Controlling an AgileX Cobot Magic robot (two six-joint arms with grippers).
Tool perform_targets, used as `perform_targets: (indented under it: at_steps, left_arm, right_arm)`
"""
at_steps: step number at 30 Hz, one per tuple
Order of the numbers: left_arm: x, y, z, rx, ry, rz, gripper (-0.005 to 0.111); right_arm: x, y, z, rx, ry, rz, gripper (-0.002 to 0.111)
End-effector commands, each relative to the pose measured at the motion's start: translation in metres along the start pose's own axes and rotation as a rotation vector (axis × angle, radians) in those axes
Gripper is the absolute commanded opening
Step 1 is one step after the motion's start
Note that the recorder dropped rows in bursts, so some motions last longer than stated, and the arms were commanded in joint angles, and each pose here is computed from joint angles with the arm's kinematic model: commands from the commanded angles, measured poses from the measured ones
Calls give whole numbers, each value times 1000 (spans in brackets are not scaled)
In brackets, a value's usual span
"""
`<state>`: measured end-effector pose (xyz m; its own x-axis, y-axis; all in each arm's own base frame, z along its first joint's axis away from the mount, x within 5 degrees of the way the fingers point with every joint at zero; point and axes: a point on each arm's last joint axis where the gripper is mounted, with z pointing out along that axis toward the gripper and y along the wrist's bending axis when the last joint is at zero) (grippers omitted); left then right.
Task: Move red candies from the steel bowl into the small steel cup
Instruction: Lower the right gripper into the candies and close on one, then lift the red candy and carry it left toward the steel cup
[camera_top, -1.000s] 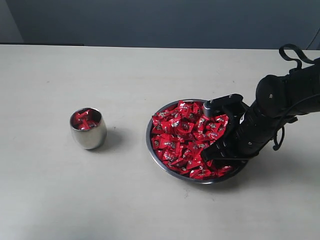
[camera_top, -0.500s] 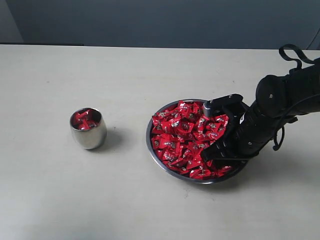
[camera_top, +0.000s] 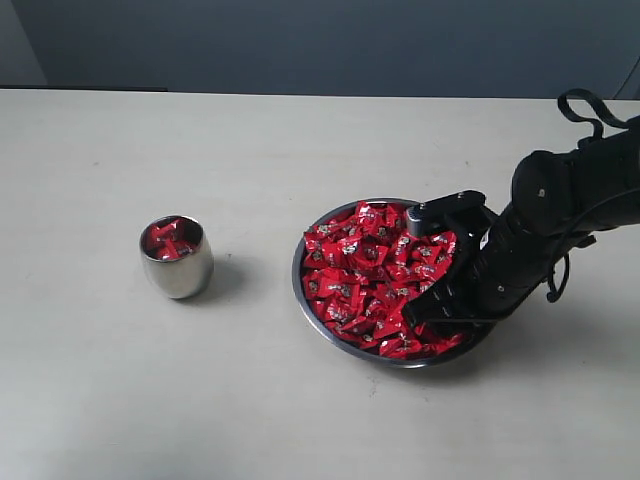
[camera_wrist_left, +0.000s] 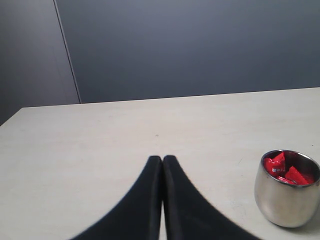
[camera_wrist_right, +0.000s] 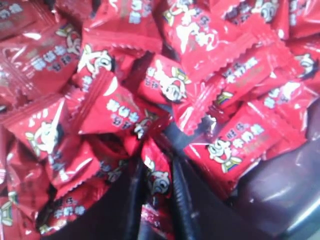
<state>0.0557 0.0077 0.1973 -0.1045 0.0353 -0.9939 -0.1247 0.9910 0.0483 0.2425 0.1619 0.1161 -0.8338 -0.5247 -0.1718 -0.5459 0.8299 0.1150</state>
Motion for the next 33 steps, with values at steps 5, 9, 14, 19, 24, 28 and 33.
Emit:
perform_targets:
  at_steps: [5, 9, 14, 19, 24, 28, 33]
  left_arm:
    - [0, 0, 0, -1, -7, 0, 0]
    - [0, 0, 0, -1, -7, 0, 0]
    - [0, 0, 0, -1, -7, 0, 0]
    - [1, 0, 0, -1, -5, 0, 0]
    - [1, 0, 0, -1, -5, 0, 0]
    - [1, 0, 0, -1, -5, 0, 0]
    - [1, 0, 0, -1, -5, 0, 0]
  right_arm:
    - [-20, 3, -33, 4, -117, -35, -1]
    - [-24, 5, -46, 5, -148, -47, -1]
    - [-25, 3, -59, 37, -196, -84, -1]
    - [-30, 5, -81, 42, -332, -73, -1]
    - [-29, 7, -89, 31, -440, -27, -1]
    - [-31, 5, -88, 38, -486, -16, -1]
    - [-36, 5, -87, 39, -547, 1, -1]
